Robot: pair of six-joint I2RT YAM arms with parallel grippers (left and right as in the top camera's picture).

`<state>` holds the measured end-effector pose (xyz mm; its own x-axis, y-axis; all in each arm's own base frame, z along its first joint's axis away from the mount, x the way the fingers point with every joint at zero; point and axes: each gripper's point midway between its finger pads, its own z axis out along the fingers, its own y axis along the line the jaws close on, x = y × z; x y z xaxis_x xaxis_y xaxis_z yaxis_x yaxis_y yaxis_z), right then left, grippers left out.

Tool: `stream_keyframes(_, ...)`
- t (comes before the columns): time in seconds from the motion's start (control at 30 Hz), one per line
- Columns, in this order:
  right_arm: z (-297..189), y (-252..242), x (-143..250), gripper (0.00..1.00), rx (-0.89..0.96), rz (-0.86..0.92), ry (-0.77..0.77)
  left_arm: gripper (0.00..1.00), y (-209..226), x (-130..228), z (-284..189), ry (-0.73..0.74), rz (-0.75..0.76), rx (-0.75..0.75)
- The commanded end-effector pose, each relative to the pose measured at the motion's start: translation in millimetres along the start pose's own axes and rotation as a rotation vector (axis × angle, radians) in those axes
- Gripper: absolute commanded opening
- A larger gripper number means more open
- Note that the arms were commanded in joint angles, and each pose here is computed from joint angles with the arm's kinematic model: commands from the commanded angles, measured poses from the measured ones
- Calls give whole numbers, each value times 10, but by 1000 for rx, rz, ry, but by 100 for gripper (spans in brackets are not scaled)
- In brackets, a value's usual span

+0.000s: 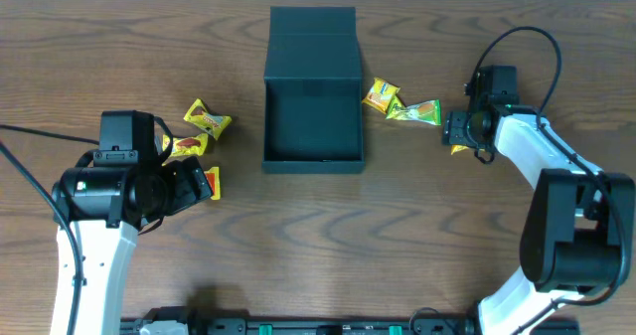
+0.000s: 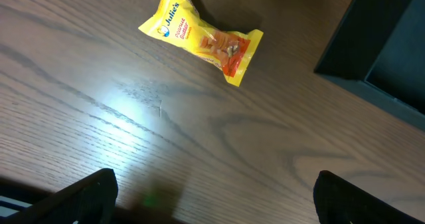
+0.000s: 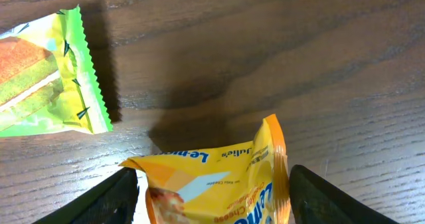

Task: Pack container
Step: 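Grasp the yellow Le-Mond packet with the right gripper and lift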

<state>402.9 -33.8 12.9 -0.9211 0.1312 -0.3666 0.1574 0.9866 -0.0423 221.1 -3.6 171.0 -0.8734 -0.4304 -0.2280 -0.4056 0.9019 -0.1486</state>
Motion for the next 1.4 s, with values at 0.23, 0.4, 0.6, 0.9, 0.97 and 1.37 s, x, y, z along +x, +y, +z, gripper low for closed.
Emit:
stream_keyframes(0.23, 152, -33, 67, 70, 5, -14, 39, 96, 40, 1, -15, 0, -3, -21)
stream_keyframes(0.4, 150, -35, 101, 63, 6, -15, 53, 95, 40, 1, -15, 0, -3, -21)
stream_keyframes(0.6, 147, -39, 126, 57, 7, -15, 64, 96, 41, 1, -15, 0, -3, -21)
stream_keyframes(0.9, 133, -37, 192, 52, 9, -18, 94, 96, 40, 1, -15, 0, -3, -21)
stream_keyframes(0.97, 120, -38, 199, 51, 9, -20, 103, 96, 40, 1, -15, 0, -3, -21)
stream_keyframes(1.37, -172, 132, 0, 49, -4, -63, 137, 96, 40, 0, -15, 0, -3, -21)
